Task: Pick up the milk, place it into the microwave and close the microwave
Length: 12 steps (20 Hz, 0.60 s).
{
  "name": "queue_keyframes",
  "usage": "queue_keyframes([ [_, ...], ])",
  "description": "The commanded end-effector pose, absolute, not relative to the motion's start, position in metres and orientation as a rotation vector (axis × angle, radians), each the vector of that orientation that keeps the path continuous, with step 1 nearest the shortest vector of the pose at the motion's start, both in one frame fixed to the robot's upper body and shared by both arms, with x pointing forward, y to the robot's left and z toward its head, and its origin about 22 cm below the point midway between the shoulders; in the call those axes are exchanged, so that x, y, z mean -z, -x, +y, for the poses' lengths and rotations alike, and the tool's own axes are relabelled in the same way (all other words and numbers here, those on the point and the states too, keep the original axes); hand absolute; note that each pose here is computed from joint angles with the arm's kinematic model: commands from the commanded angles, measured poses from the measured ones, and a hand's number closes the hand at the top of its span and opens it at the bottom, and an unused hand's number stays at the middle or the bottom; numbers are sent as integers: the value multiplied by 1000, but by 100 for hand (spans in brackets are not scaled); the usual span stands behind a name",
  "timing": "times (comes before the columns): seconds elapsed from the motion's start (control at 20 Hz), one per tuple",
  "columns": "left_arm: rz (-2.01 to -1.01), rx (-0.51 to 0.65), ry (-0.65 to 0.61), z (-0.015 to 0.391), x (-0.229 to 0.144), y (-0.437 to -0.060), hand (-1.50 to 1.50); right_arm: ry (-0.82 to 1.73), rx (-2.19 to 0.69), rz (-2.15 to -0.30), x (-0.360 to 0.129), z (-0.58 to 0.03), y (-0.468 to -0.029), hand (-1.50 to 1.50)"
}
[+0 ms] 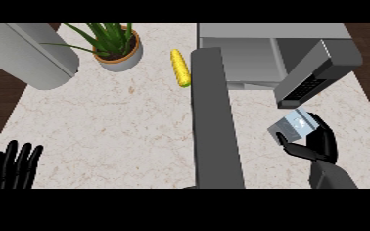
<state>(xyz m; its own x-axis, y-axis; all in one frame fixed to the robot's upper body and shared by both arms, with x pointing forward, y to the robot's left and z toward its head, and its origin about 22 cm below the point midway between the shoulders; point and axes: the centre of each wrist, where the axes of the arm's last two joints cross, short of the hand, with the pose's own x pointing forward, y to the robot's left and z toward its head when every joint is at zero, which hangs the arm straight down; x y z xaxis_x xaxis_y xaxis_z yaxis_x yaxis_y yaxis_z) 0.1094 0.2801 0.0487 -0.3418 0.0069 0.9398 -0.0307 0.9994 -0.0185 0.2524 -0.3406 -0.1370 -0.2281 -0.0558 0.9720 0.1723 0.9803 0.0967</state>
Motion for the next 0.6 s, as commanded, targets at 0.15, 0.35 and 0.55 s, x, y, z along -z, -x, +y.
queue_keyframes([
  [0.15,-1924,-19,-24,288,-61,-97,-150,-137,209,-1862,139,-318,-257,150],
  [0.35,-1927,-39,-20,283,-51,-101,-150,-188,208,-1847,138,-319,-262,150],
  [0.55,-1911,-36,-22,289,-49,-101,-150,-274,115,-1861,130,-307,-273,150],
])
